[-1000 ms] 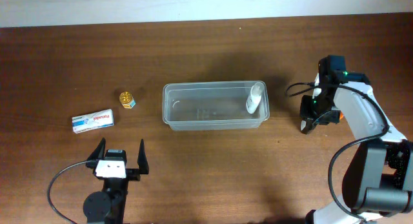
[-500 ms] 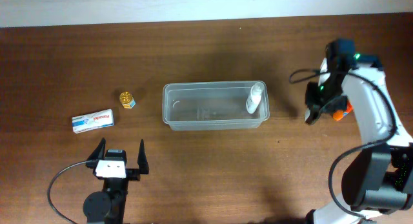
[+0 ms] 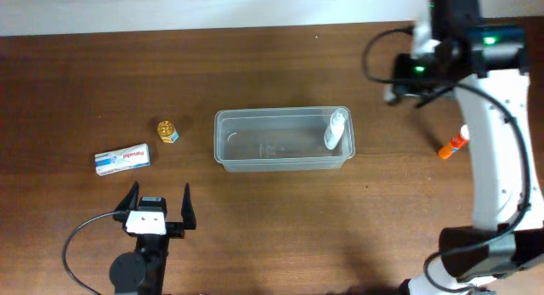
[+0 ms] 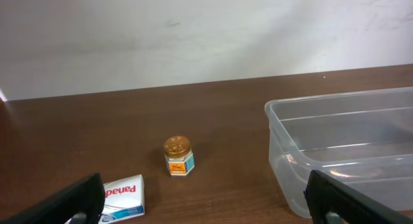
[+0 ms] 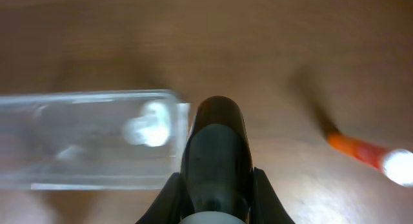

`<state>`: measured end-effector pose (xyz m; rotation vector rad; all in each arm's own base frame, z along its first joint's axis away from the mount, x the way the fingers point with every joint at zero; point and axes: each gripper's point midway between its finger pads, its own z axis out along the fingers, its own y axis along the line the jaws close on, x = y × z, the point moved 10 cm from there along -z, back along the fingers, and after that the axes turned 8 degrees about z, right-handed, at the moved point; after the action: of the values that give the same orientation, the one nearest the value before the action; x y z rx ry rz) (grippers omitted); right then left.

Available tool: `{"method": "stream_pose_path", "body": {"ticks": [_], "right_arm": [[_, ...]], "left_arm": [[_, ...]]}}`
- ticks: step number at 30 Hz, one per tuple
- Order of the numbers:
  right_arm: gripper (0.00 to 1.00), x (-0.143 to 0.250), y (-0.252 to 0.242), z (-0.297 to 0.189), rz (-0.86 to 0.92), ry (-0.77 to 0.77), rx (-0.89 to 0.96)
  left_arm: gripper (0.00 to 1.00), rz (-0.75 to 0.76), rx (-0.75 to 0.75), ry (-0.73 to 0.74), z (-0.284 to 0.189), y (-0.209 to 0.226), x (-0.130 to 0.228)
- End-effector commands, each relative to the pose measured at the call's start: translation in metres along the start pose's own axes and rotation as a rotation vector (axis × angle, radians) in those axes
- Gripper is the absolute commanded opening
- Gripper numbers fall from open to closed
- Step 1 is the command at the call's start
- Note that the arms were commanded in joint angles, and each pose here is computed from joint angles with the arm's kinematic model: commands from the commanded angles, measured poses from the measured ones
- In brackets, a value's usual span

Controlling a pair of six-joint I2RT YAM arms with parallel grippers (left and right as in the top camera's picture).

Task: Pack container
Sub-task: 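Lift the black bottle and carry it over the container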

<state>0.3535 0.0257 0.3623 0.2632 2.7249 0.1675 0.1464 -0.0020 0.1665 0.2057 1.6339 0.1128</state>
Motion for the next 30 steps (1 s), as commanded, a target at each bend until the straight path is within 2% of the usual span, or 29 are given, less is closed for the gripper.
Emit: {"method": "stream_pose_path", "body": {"ticks": [1,10,17,30], "right_arm": [[0.15,0.011,0.045,-0.017,-0.133,-0.036,-0.086],[0.15,0.036,0.102,-0.02,-0.28,-0.03,-0.16],[0.15,0.042,0.11,-0.009,-0.206,-0.018,-0.134],[0.15,0.05,0.108,0.061,-0.105,0.063,-0.04]], "left_arm": [[0.99,0.019,-0.009,0.0,0.0,0.001,0.001],[0.99,0.019,-0.009,0.0,0.0,0.001,0.001],[0.99,0.019,-0.009,0.0,0.0,0.001,0.001],[0.99,0.019,-0.009,0.0,0.0,0.001,0.001]]}}
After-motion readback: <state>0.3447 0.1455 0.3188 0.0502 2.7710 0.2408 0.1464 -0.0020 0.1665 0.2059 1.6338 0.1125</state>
